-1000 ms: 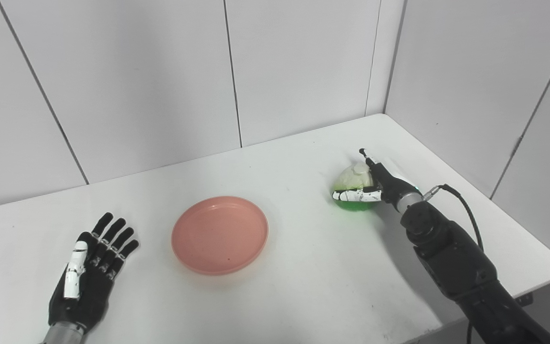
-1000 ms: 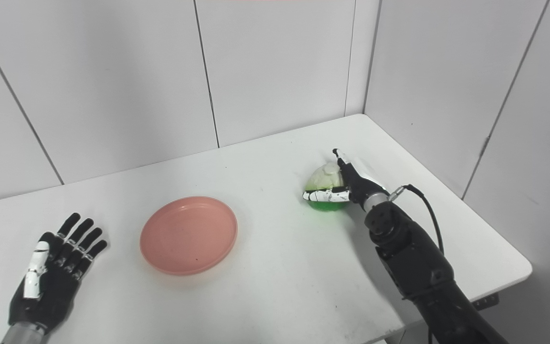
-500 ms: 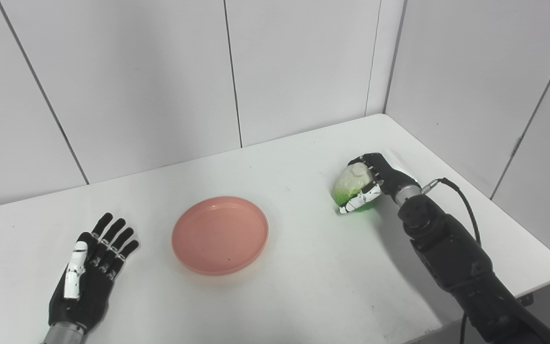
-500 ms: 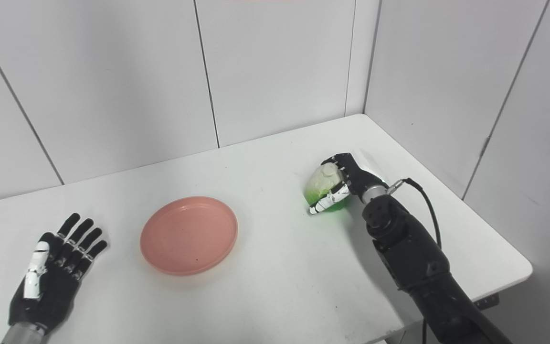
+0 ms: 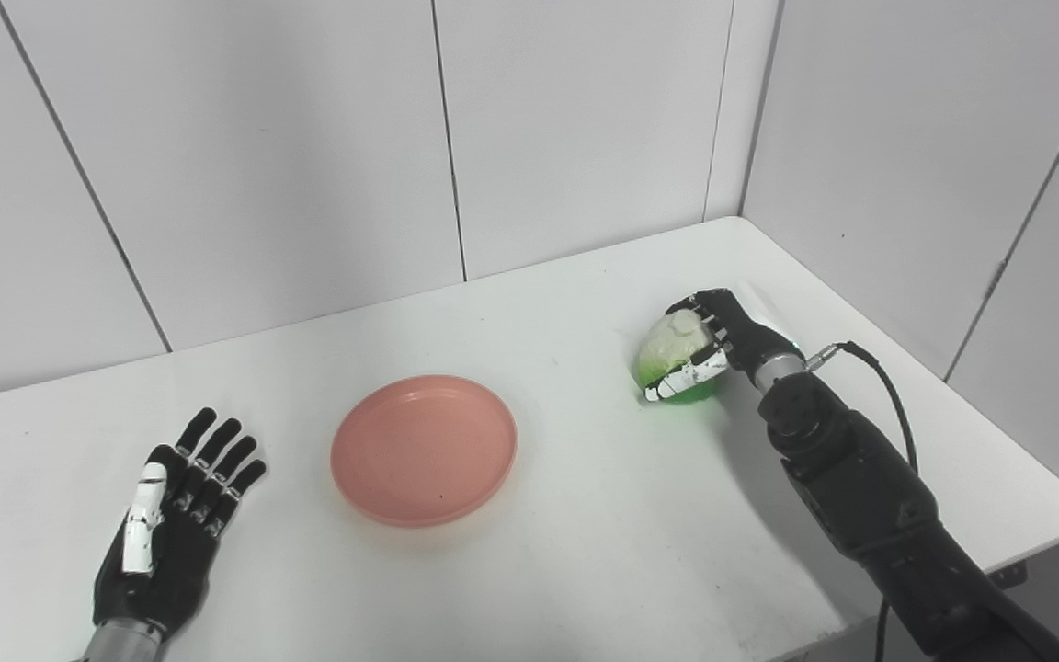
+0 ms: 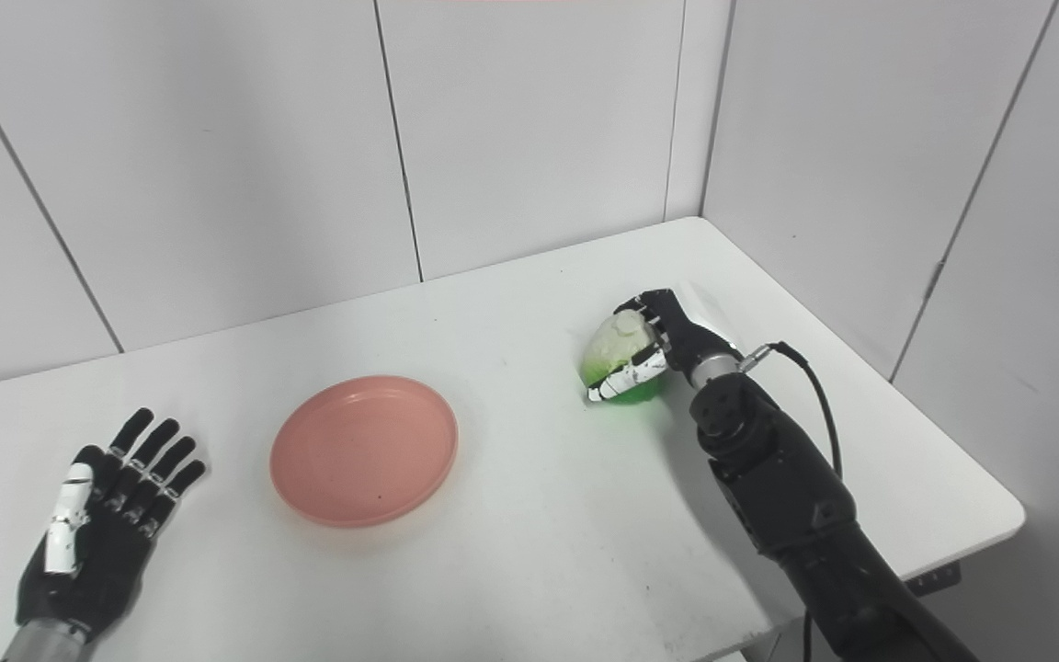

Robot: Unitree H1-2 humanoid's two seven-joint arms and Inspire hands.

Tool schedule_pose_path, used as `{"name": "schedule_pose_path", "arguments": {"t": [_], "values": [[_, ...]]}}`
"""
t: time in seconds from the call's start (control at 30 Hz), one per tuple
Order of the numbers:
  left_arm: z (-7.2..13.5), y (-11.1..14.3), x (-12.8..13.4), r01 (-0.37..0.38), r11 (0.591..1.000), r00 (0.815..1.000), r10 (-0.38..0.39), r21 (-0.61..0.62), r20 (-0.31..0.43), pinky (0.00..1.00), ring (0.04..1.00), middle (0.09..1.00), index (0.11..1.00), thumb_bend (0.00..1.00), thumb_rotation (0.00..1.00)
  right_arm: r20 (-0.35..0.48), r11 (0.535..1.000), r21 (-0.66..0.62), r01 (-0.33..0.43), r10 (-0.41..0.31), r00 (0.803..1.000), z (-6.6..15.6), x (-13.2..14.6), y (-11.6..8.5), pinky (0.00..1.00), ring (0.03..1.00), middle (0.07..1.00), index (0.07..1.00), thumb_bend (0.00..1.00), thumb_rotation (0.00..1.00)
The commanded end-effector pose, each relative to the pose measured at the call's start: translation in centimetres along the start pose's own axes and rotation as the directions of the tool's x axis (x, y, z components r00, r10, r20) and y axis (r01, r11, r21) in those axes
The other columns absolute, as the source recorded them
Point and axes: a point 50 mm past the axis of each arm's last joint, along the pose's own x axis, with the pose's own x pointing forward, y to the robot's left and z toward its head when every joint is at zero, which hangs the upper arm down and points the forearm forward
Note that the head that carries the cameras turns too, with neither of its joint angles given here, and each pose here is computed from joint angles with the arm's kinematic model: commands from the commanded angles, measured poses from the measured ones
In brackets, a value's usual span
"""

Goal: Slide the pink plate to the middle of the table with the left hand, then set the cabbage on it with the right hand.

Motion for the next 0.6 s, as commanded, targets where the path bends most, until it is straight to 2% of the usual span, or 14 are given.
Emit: {"name": "schedule_pose_path", "arguments": {"t": [0.0, 0.3, 0.57], "values": [[-2.0, 0.8, -1.2, -0.052, 0.998, 0.994, 0.05, -0.025, -0.092, 0.87, 0.899, 0.908, 0.896, 0.48, 0.81, 0.05, 1.0, 0.01, 0.029, -0.029, 0.998, 1.3, 0.4, -0.7, 0.35, 0.405, 0.445, 0.526, 0.52, 0.0], [-1.8, 0.4, -1.2, -0.045, 0.998, 0.995, 0.042, -0.038, -0.089, 0.89, 0.914, 0.926, 0.914, 0.47, 0.82, 0.064, 0.998, 0.035, 0.055, -0.057, 0.996, 1.7, 0.0, -1.1, 0.35, 0.409, 0.447, 0.529, 0.52, 0.0], [-1.9, 0.1, -1.1, -0.042, 0.998, 0.995, 0.038, -0.046, -0.087, 0.89, 0.919, 0.928, 0.918, 0.45, 0.83, 0.129, 0.995, 0.041, 0.089, -0.093, 0.987, 3.7, -0.6, -2.2, 0.34, 0.394, 0.441, 0.532, 0.52, 0.0]]}}
